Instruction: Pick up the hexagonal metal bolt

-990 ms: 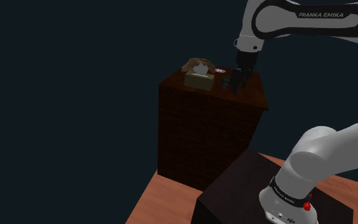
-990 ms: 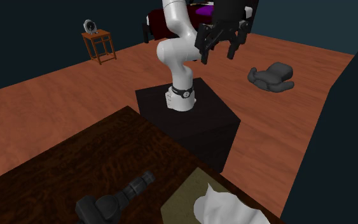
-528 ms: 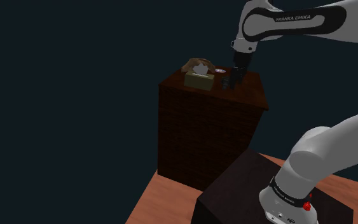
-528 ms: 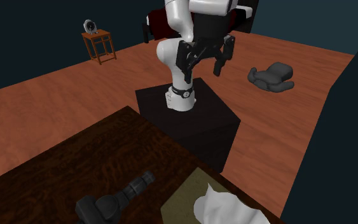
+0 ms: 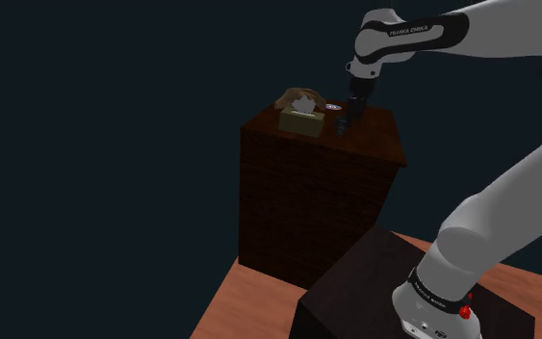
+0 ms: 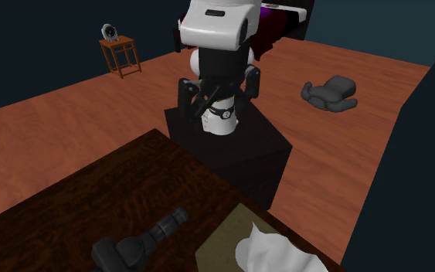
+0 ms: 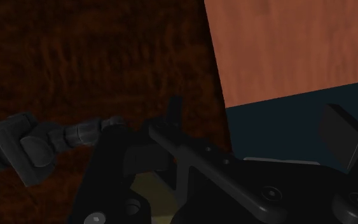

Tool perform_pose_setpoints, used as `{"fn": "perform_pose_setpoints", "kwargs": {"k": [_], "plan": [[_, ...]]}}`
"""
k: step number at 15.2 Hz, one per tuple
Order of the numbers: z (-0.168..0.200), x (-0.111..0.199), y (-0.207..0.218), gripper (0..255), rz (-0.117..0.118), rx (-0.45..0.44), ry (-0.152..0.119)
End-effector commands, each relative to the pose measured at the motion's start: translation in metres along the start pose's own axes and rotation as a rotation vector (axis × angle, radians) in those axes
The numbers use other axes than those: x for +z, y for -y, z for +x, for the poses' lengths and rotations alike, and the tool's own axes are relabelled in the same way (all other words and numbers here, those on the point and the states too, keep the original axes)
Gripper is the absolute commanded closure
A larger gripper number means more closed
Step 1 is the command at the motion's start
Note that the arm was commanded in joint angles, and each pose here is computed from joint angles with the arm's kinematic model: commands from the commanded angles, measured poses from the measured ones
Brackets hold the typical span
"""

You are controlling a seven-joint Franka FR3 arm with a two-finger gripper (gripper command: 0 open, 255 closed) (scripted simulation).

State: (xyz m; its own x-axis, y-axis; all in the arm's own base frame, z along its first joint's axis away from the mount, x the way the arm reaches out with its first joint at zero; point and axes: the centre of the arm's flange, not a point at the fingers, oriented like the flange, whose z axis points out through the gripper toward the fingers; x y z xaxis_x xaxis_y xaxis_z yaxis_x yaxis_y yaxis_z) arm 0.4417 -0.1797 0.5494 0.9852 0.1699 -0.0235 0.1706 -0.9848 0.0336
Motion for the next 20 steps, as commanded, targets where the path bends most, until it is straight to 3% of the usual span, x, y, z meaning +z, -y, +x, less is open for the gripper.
{"fn": "perform_pose_setpoints", "kwargs": {"k": [1,20], "plan": [[0.013,0.009,-0.021,0,-0.003,-0.017,-0.003],[0.143,0.052,-0.221,0,-0.014,-0.155,-0.029]]}}
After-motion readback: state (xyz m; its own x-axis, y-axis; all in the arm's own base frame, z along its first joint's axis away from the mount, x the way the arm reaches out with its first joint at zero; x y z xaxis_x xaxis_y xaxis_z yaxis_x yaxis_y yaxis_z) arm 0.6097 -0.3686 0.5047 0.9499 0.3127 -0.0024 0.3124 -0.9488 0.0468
